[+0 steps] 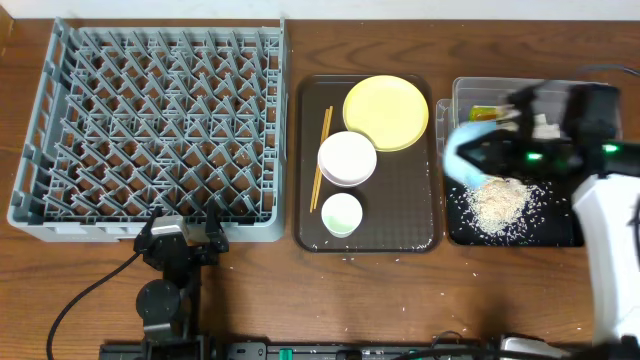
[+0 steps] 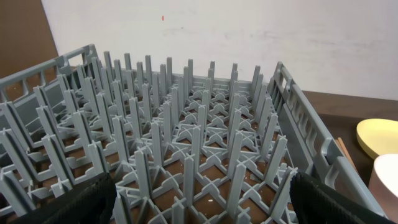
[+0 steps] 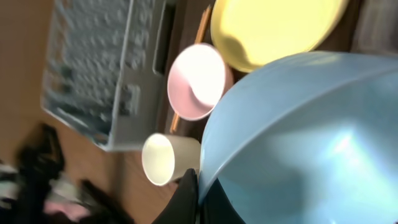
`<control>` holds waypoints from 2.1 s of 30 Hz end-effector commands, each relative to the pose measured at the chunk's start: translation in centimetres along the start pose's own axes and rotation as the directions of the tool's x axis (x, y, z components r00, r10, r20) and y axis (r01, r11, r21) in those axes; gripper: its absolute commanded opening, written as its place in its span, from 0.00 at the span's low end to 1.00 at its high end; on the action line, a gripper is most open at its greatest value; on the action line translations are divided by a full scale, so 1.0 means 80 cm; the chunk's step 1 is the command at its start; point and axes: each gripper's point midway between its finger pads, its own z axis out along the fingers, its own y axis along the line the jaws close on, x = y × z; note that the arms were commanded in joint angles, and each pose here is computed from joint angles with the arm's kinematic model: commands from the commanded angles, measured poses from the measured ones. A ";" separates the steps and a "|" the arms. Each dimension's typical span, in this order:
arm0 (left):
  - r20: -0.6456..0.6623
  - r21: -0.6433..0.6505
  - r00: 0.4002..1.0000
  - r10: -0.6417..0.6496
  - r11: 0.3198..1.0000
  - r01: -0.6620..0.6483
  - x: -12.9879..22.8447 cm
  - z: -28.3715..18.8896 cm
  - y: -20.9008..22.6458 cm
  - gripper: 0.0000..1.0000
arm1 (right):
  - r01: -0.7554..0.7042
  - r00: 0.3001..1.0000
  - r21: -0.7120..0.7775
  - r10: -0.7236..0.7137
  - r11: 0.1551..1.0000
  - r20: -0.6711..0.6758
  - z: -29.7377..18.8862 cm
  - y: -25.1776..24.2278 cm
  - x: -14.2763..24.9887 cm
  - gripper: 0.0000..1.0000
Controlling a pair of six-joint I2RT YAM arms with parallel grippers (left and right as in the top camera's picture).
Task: Sort waste into correct bins and load items into the dishwasher
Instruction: 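Return the blue bowl to the brown tray with the right gripper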
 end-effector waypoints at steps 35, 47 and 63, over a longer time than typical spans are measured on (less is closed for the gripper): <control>-0.047 0.006 0.999 0.004 1.000 -0.004 0.019 0.001 0.000 0.90 | 0.274 0.914 0.481 -0.070 0.833 -0.400 0.191 -0.014 0.112 0.35; -0.047 0.006 0.999 0.004 1.000 -0.004 0.019 0.001 0.000 0.90 | 0.258 0.920 0.323 -0.129 0.911 -0.370 0.185 0.070 0.082 0.36; -0.047 0.006 0.999 0.004 1.000 -0.004 0.019 0.001 0.000 0.91 | 0.320 0.883 0.381 -0.128 0.867 -0.451 0.205 0.057 0.133 0.38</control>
